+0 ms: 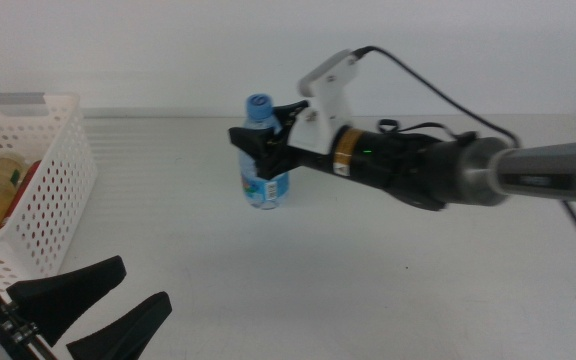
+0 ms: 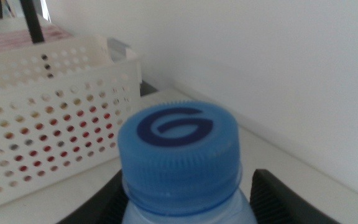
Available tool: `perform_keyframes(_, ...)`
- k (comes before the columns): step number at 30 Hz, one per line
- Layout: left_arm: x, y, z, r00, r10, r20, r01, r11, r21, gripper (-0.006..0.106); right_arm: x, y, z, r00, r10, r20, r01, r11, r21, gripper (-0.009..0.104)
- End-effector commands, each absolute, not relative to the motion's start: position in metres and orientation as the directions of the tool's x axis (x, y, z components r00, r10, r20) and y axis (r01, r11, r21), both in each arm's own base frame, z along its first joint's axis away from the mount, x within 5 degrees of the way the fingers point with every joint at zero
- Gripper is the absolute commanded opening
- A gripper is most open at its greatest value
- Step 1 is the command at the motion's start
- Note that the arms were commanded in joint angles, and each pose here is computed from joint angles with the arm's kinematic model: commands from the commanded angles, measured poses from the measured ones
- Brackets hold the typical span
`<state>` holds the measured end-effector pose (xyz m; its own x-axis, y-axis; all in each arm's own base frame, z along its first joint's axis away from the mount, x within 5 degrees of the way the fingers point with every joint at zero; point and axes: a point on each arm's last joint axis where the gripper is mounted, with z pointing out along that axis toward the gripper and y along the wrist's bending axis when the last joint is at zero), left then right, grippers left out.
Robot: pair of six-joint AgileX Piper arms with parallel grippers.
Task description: Use arms to grab the bottles and put them into the dustbin to the left of the table.
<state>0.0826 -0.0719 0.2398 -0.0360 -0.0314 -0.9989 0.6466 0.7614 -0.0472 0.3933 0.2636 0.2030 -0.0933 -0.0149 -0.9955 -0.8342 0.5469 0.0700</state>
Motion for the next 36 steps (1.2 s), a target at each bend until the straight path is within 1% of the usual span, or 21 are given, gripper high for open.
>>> perform_keyframes(1, 0.085, -0.072, 0.256, 0.030, -0.112, -0.993, 0.638, 0.767, -0.067, 0.055, 0.396, 0.278, 0.250, 0.027, 0.107, -0.994, -0.863, 0.505, 0.031, 0.000)
perform_keyframes(4, 0.085, -0.072, 0.256, 0.030, -0.112, -0.993, 0.638, 0.767, -0.067, 0.055, 0.402, 0.291, 0.244, 0.035, 0.104, -0.994, -0.872, 0.489, 0.020, 0.000)
perform_keyframes(6, 0.085, -0.072, 0.256, 0.030, -0.112, -0.993, 0.638, 0.767, -0.067, 0.055, 0.403, 0.297, 0.239, 0.030, 0.104, -0.994, -0.878, 0.479, 0.024, 0.000)
perform_keyframes(10, 0.085, -0.072, 0.256, 0.030, -0.112, -0.993, 0.638, 0.767, -0.067, 0.055, 0.403, 0.300, 0.229, 0.023, 0.108, -0.994, -0.886, 0.463, 0.030, 0.000)
perform_keyframes(16, 0.085, -0.072, 0.256, 0.030, -0.112, -0.993, 0.638, 0.767, -0.067, 0.055, 0.402, 0.301, 0.229, 0.027, 0.110, -0.994, -0.891, 0.453, 0.025, 0.000)
perform_keyframes(19, 0.085, -0.072, 0.256, 0.030, -0.112, -0.993, 0.638, 0.767, -0.067, 0.055, 0.401, 0.301, 0.228, 0.032, 0.097, -0.995, -0.895, 0.446, 0.014, 0.007)
perform_keyframes(23, 0.085, -0.072, 0.256, 0.030, -0.112, -0.993, 0.638, 0.767, -0.067, 0.055, 0.401, 0.301, 0.228, 0.035, 0.092, -0.995, -0.896, 0.443, 0.010, 0.023)
perform_keyframes(25, 0.085, -0.072, 0.256, 0.030, -0.112, -0.993, 0.638, 0.767, -0.067, 0.055, 0.401, 0.301, 0.228, 0.035, 0.092, -0.995, -0.896, 0.443, 0.010, 0.037)
perform_keyframes(26, 0.085, -0.072, 0.256, 0.030, -0.112, -0.993, 0.638, 0.767, -0.067, 0.055, 0.400, 0.300, 0.224, 0.022, 0.085, -0.996, -0.895, 0.447, 0.018, 0.061)
perform_keyframes(29, 0.085, -0.072, 0.256, 0.030, -0.112, -0.993, 0.638, 0.767, -0.067, 0.055, 0.398, 0.300, 0.220, 0.011, 0.083, -0.996, -0.896, 0.444, 0.027, 0.083)
perform_keyframes(32, 0.085, -0.072, 0.256, 0.030, -0.112, -0.993, 0.638, 0.767, -0.067, 0.055, 0.397, 0.300, 0.220, 0.000, 0.084, -0.996, -0.901, 0.433, 0.036, 0.094)
perform_keyframes(35, 0.085, -0.072, 0.256, 0.030, -0.112, -0.993, 0.638, 0.767, -0.067, 0.055, 0.389, 0.295, 0.222, -0.052, 0.084, -0.995, -0.900, 0.427, 0.083, 0.095)
perform_keyframes(36, 0.085, -0.072, 0.256, 0.030, -0.112, -0.993, 0.638, 0.767, -0.067, 0.055, 0.385, 0.292, 0.225, -0.053, 0.085, -0.995, -0.898, 0.431, 0.084, 0.095)
